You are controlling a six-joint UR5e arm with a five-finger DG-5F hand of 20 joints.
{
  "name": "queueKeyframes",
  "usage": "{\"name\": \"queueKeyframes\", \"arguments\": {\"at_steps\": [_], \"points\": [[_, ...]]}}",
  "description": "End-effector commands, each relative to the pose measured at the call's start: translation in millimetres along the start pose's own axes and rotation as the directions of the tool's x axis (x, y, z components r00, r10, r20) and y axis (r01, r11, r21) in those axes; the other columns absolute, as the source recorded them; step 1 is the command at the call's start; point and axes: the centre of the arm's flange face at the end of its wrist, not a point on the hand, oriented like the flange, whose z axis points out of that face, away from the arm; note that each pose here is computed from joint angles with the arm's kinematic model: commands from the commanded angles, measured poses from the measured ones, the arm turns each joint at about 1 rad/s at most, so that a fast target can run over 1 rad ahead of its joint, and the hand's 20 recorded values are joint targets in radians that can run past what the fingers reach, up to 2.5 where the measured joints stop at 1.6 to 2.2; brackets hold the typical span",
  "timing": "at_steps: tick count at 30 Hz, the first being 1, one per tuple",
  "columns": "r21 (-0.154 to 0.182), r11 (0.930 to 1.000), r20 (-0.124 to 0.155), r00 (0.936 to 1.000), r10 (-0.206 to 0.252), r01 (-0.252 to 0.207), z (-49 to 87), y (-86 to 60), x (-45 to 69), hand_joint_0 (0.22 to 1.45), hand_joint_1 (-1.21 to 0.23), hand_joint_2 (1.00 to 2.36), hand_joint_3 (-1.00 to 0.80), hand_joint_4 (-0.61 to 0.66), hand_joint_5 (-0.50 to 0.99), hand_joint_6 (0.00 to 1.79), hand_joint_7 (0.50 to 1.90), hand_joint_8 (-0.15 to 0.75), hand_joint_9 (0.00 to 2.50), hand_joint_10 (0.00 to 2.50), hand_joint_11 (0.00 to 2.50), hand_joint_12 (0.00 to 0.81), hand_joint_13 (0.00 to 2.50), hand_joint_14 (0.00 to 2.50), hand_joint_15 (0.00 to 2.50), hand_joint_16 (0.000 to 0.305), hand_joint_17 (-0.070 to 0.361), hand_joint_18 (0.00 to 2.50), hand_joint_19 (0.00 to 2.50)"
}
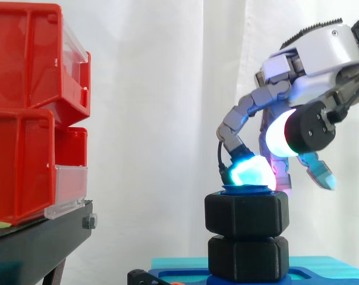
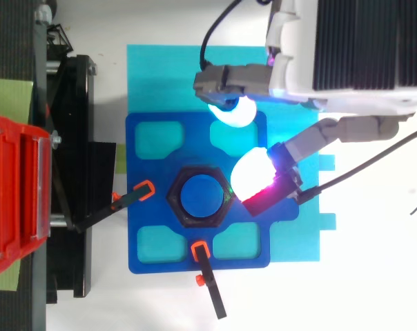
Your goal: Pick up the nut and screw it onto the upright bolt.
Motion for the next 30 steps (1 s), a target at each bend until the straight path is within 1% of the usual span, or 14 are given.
{"name": "queueKeyframes", "arguments": {"at_steps": [1, 2, 6, 7, 8, 10, 11, 12, 14, 20, 23, 26, 28, 30], "points": [[-0.002, 1.0000, 0.007, 0.9999, -0.009, 0.009, -2.1, -1.1, -10.4, 0.53, -0.35, 1.00, -0.50, 0.22, -0.01, 0.50, 1.02, 0.240, 1.60, 0.01, 0.14, 0.140, 1.22, 0.00, 0.03, 0.016, 0.037, 1.02, 0.31], [-0.002, 0.9999, 0.013, 0.9999, -0.011, 0.011, -2.6, -0.8, -13.0, 0.53, -0.35, 1.00, -0.50, 0.22, -0.01, 0.50, 1.01, 0.239, 1.59, 0.00, 0.13, 0.141, 1.22, 0.00, 0.04, 0.016, 0.037, 1.02, 0.31], [-0.007, 0.9999, 0.034, 0.9993, -0.014, 0.014, 0.8, -0.6, -12.6, 0.53, -0.35, 1.00, -0.50, 0.22, -0.03, 0.50, 0.92, 0.242, 1.57, 0.00, 0.12, 0.139, 1.23, 0.00, 0.04, 0.017, 0.038, 1.02, 0.31], [-0.019, 0.9997, 0.049, 0.9987, -0.012, 0.013, 4.0, 2.1, -9.4, 0.53, -0.35, 1.00, -0.50, 0.21, -0.03, 0.50, 0.89, 0.250, 1.56, 0.00, 0.11, 0.138, 1.22, 0.00, 0.03, 0.017, 0.038, 1.02, 0.31], [-0.034, 0.9994, 0.072, 0.9974, -0.010, 0.012, 8.7, 5.8, -5.4, 0.52, -0.35, 1.00, -0.50, 0.21, -0.03, 0.50, 0.88, 0.241, 1.55, 0.00, 0.09, 0.139, 1.23, 0.00, 0.03, 0.017, 0.038, 1.02, 0.31], [-0.036, 0.9993, 0.081, 0.9967, -0.003, 0.006, 11.5, 7.4, -0.5, 0.52, -0.35, 1.00, -0.50, 0.21, -0.03, 0.50, 0.83, 0.242, 1.52, 0.00, 0.05, 0.131, 1.21, 0.00, 0.02, 0.018, 0.040, 1.01, 0.29], [-0.047, 0.9989, 0.099, 0.9950, 0.009, -0.004, 15.6, 12.7, 2.9, 0.52, -0.35, 1.00, -0.50, 0.20, -0.03, 0.50, 0.81, 0.235, 1.50, 0.00, 0.03, 0.135, 1.17, 0.00, 0.01, 0.017, 0.039, 0.97, 0.29], [-0.051, 0.9987, 0.103, 0.9946, 0.011, -0.006, 16.5, 14.9, 3.1, 0.52, -0.35, 1.00, -0.50, 0.19, -0.04, 0.50, 0.78, 0.222, 1.49, 0.00, 0.00, 0.136, 1.09, 0.00, 0.00, 0.017, 0.039, 0.87, 0.26], [-0.062, 0.9980, 0.118, 0.9928, 0.018, -0.010, 19.5, 22.8, 2.9, 0.52, -0.36, 1.00, -0.50, 0.18, -0.04, 0.50, 0.76, 0.224, 1.47, 0.00, 0.00, 0.133, 1.04, 0.00, 0.00, 0.017, 0.038, 0.81, 0.23], [-0.071, 0.9975, 0.125, 0.9920, 0.019, -0.010, 22.1, 34.4, 3.3, 0.51, -0.36, 1.00, -0.50, 0.19, -0.04, 0.50, 0.71, 0.204, 1.39, 0.00, 0.00, 0.133, 0.95, 0.00, 0.00, 0.015, 0.035, 0.67, 0.14], [-0.074, 0.9972, 0.120, 0.9926, 0.018, -0.009, 23.2, 37.6, 6.1, 0.51, -0.35, 1.00, -0.50, 0.18, -0.04, 0.50, 0.71, 0.197, 1.35, 0.00, 0.00, 0.134, 0.93, 0.00, 0.00, 0.015, 0.034, 0.65, 0.12], [-0.073, 0.9973, 0.109, 0.9939, 0.018, -0.010, 23.9, 39.8, 12.7, 0.51, -0.35, 1.00, -0.50, 0.18, -0.04, 0.50, 0.70, 0.203, 1.33, 0.00, 0.00, 0.135, 0.91, 0.00, 0.00, 0.015, 0.034, 0.62, 0.10], [-0.063, 0.9977, 0.096, 0.9950, 0.028, -0.022, 24.9, 43.6, 23.0, 0.51, -0.35, 1.00, -0.50, 0.18, -0.04, 0.50, 0.70, 0.202, 1.32, 0.00, 0.00, 0.137, 0.91, 0.00, 0.00, 0.015, 0.034, 0.61, 0.09], [-0.064, 0.9975, 0.096, 0.9947, 0.037, -0.031, 26.1, 46.1, 27.3, 0.51, -0.36, 1.00, -0.50, 0.18, -0.04, 0.50, 0.70, 0.204, 1.32, 0.00, 0.00, 0.136, 0.90, 0.00, 0.00, 0.015, 0.034, 0.61, 0.09]]}}
